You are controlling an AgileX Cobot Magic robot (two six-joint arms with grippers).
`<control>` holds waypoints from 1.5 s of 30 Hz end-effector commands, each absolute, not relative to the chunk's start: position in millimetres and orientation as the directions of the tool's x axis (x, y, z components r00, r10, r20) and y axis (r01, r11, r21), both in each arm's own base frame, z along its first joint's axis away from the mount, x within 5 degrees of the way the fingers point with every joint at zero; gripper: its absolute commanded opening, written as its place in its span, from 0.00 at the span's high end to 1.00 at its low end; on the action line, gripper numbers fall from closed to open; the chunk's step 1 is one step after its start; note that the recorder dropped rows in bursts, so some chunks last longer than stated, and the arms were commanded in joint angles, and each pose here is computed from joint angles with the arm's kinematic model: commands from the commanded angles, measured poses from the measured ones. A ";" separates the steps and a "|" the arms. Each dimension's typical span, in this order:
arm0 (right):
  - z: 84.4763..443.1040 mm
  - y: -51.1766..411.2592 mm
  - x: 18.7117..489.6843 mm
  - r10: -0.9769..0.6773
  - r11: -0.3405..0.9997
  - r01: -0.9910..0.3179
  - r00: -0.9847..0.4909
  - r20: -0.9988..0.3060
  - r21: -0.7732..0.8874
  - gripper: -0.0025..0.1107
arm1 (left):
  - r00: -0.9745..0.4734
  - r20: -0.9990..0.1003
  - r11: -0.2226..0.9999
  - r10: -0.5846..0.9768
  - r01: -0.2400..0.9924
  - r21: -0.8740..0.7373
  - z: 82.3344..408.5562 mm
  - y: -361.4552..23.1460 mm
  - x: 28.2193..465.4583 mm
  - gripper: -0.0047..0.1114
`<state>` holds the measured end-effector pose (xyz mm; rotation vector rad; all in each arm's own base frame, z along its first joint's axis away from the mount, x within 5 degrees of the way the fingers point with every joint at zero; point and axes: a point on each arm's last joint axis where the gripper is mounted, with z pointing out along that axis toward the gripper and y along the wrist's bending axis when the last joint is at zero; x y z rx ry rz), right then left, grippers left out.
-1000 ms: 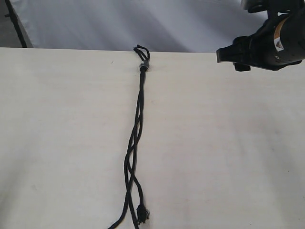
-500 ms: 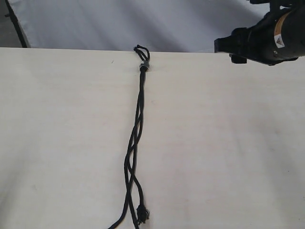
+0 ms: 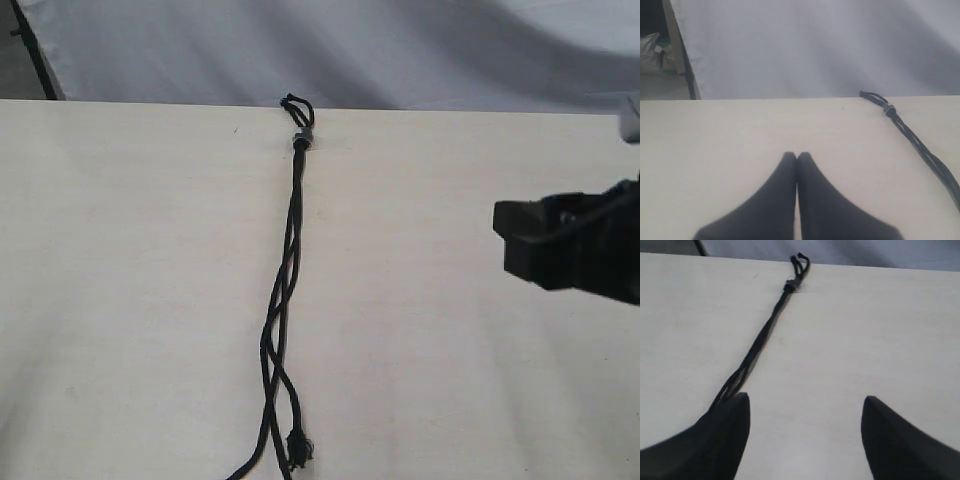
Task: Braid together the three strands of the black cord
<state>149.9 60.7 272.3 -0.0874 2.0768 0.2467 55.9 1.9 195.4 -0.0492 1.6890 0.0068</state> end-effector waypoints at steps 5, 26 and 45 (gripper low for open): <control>220.1 46.1 80.1 -0.015 0.877 -0.462 -0.299 -0.954 0.131 0.44 | -0.120 -0.992 0.999 -0.042 -0.039 -0.038 194.2 1.8 55.8 0.96; 205.3 -8.1 55.9 0.148 0.979 0.141 0.022 -0.989 0.150 0.44 | -0.122 -0.992 0.999 -0.041 -0.039 -0.036 194.1 1.9 55.7 0.96; 197.7 4.7 56.0 -0.076 0.994 -0.089 -0.077 -0.994 -0.069 0.66 | -0.121 -0.992 0.998 -0.045 -0.040 -0.040 194.1 1.9 55.7 0.96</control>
